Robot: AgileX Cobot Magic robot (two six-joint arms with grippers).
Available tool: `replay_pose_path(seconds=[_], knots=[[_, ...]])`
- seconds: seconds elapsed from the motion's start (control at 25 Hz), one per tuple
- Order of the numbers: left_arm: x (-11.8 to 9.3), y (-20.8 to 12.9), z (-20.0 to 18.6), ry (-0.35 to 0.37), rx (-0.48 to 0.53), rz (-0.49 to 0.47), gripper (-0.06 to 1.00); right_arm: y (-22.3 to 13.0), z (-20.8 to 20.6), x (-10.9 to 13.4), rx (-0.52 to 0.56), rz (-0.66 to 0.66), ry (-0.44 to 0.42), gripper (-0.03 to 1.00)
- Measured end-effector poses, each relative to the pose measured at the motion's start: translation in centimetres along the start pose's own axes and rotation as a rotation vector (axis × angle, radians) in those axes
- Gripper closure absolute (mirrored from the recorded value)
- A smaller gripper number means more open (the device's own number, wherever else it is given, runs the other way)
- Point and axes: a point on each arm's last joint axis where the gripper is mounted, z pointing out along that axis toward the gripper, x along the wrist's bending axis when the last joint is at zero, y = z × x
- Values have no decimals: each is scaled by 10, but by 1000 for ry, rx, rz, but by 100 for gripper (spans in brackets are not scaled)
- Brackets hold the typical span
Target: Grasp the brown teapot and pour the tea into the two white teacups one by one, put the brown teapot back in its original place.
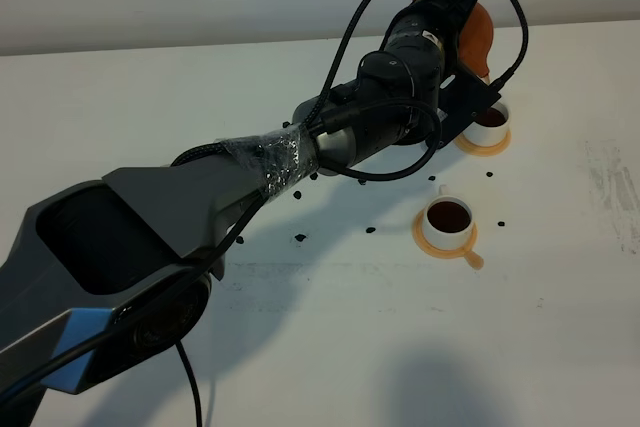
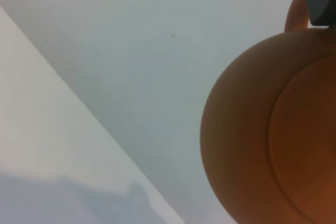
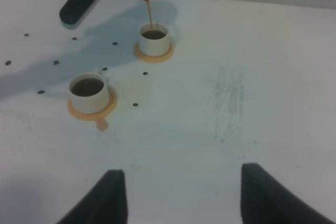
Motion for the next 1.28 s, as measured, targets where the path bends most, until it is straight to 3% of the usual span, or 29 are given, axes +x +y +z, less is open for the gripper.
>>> replay_pose_path(seconds=[1.0, 1.28], knots=[[0, 0, 0, 2, 2, 4, 83, 0, 0, 0, 0, 0, 0, 50], [-3, 1, 1, -28, -23, -90, 83, 0, 0, 0, 0, 0, 0, 50]])
